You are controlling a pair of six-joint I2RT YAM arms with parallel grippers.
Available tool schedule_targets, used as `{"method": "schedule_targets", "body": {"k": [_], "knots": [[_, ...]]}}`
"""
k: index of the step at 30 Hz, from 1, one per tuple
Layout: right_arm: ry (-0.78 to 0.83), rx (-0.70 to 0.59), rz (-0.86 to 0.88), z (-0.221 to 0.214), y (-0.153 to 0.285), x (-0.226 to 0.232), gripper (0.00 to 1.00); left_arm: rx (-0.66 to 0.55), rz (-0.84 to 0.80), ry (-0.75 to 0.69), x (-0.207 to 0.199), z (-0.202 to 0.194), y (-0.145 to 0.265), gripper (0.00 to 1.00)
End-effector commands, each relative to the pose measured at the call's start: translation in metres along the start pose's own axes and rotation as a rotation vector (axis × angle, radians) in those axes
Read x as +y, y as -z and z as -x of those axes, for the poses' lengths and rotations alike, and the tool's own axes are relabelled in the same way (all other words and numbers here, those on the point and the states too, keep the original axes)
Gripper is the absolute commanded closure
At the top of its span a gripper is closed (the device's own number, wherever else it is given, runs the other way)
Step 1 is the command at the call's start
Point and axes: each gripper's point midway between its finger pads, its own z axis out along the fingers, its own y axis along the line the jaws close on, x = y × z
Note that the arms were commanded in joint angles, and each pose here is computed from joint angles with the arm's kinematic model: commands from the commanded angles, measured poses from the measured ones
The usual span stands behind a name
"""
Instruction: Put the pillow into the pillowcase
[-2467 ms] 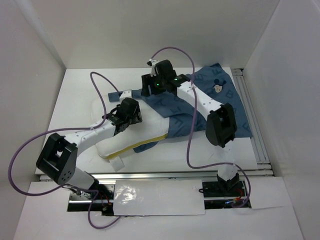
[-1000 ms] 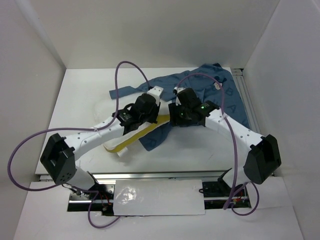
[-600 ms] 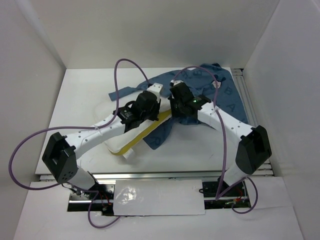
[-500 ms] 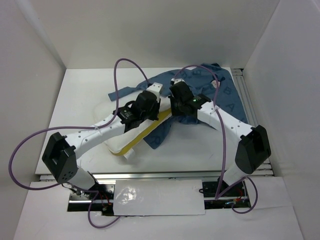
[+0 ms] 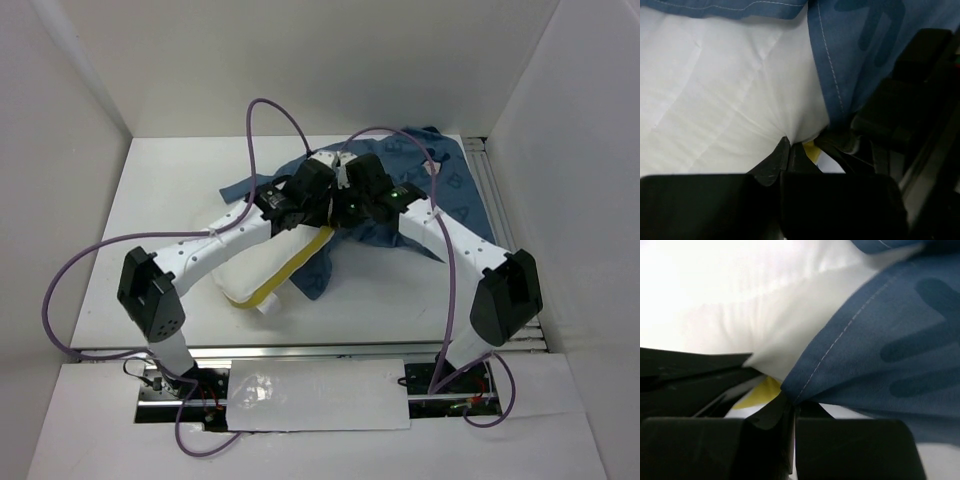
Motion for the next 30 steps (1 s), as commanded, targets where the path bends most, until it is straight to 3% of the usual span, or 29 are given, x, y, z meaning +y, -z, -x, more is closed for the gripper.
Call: {"method": "schedule_targets", "body": {"k": [1, 4, 8, 11, 17, 20, 26, 28, 30], "knots": [[0.564, -0.122, 0.797, -0.017, 0.073, 0.171, 1.0, -0.115, -0.032, 0.255, -0.006, 0.051, -0.024, 1.0], [0.628, -0.231, 0.907, -0.026, 0.094, 0.179, 1.0, -0.076, -0.049, 0.314, 0.002, 0.042, -0.032, 1.0], [0.605, -0.46, 0.775, 0.002, 0.126, 0.163, 1.0, -0.057, -0.04, 0.392, 0.02, 0.025, -0.03, 1.0], [0.571, -0.513, 0.752, -0.001, 0.132, 0.153, 1.0, -0.064, -0.041, 0.456, 0.035, 0.019, -0.034, 1.0], [0.651, -0.634, 0.832, -0.004, 0.16, 0.162, 1.0, -0.05, -0.05, 0.522, 0.044, 0.017, -0.033, 1.0], [0.675, -0.603, 0.846, -0.013, 0.152, 0.161, 1.0, -0.038, -0.046, 0.544, 0.047, 0.015, -0.037, 1.0], [0.649, -0.376, 1.045, -0.066, 0.115, 0.171, 1.0, -0.009, -0.052, 0.574, 0.043, 0.009, -0.046, 1.0], [0.613, -0.259, 1.054, -0.094, 0.102, 0.165, 1.0, -0.009, -0.052, 0.574, 0.043, 0.009, -0.046, 1.0], [0.574, -0.216, 0.924, -0.096, 0.08, 0.15, 1.0, 0.017, -0.048, 0.558, 0.044, -0.002, -0.049, 1.0]]}}
